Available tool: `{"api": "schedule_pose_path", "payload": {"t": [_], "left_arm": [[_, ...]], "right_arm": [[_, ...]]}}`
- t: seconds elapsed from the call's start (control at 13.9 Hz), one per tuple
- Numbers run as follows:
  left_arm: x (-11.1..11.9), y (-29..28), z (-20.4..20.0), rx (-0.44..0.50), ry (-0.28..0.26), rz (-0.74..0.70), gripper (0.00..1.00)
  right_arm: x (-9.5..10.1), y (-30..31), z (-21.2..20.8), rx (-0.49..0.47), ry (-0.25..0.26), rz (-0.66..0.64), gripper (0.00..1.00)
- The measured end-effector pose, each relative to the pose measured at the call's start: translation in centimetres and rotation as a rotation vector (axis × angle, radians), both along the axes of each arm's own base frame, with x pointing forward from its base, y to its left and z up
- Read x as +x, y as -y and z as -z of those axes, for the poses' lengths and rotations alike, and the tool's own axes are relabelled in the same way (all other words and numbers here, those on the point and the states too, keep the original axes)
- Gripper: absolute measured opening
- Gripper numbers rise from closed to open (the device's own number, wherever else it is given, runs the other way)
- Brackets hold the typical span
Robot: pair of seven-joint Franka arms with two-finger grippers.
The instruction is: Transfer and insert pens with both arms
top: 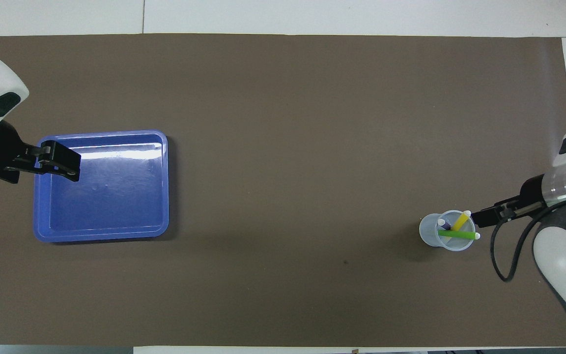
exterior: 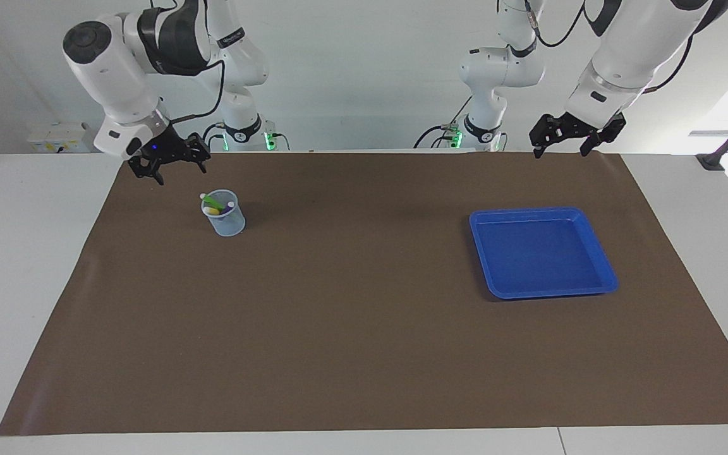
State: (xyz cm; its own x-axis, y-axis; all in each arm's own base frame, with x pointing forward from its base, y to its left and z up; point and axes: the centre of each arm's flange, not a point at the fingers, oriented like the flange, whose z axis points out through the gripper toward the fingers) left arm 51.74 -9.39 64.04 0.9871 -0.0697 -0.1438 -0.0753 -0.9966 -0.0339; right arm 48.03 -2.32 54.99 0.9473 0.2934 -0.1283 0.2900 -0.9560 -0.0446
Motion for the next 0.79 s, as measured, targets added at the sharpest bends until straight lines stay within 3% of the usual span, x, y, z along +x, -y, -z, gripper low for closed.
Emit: {"api": "schedule_pose_path", "payload": {"t": [0.22, 0.51, 0.79], "left_arm": [[0.0, 0.1, 0.0, -0.002, 0.002, 0.010, 1.00], [-0.2, 0.8, 0.5, -0.012, 0.004, 0.036, 1.00], [-0.1, 1.3, 2.9, -0.042, 0.076, 0.046, 1.00]], "right_arm": [[2.1, 0.5, -4.0, -0.024, 0.028, 0.039, 1.00], [4.0, 0.9, -3.8, -0.043, 0.028, 0.066, 1.00], [5.1, 0.1, -2.2, -0.051, -0.016, 0.118, 1.00]]}}
